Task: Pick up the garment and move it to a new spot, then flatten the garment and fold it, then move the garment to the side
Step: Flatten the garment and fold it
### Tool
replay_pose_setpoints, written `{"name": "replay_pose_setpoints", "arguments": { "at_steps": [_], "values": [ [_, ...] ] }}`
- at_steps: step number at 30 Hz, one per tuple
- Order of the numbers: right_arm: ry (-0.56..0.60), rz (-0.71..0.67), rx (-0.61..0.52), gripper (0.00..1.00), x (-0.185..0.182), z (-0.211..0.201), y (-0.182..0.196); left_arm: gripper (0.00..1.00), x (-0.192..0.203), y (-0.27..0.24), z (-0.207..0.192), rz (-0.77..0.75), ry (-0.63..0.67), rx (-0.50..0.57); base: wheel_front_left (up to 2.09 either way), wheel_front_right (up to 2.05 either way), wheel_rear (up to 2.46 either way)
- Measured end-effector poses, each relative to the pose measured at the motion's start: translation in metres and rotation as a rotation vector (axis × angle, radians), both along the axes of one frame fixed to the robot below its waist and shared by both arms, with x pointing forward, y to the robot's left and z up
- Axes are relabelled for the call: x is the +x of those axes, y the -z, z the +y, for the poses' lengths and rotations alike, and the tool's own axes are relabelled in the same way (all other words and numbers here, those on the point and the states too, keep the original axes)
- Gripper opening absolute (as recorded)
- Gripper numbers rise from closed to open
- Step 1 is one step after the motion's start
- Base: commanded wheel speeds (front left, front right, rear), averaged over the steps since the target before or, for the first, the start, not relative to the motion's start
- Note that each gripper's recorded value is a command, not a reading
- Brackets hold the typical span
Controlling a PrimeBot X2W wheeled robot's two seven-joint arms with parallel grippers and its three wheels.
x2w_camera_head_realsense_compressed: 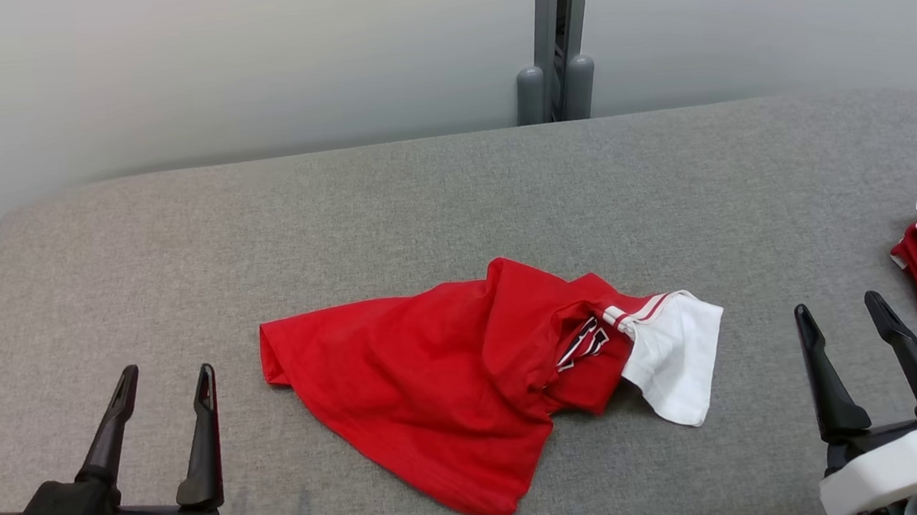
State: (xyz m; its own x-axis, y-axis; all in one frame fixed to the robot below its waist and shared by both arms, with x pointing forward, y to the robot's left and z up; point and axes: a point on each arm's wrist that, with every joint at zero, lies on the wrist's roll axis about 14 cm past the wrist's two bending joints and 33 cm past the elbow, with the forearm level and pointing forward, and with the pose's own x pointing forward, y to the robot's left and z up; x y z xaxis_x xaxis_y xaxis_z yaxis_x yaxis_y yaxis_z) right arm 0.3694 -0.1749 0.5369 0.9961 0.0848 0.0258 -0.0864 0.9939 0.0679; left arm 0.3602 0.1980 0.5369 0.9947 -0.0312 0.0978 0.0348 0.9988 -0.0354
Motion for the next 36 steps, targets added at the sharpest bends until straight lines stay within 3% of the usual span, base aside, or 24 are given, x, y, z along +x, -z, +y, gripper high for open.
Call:
{"name": "replay_pose_setpoints", "arguments": {
  "at_steps": [27, 36],
  "values": [
    [0.023, -0.012, 0.016, 1.0, -0.007, -0.009, -0.007, 1.0, -0.006, -0.001, -0.012, 0.029, 0.035, -0.01, 0.0, 0.0, 0.0],
    [0.005, 0.009, 0.016, 1.0, 0.003, -0.002, -0.001, 1.0, -0.005, 0.026, -0.072, 0.151, 0.254, -0.016, 0.0, 0.0, 0.0]
  ]
}}
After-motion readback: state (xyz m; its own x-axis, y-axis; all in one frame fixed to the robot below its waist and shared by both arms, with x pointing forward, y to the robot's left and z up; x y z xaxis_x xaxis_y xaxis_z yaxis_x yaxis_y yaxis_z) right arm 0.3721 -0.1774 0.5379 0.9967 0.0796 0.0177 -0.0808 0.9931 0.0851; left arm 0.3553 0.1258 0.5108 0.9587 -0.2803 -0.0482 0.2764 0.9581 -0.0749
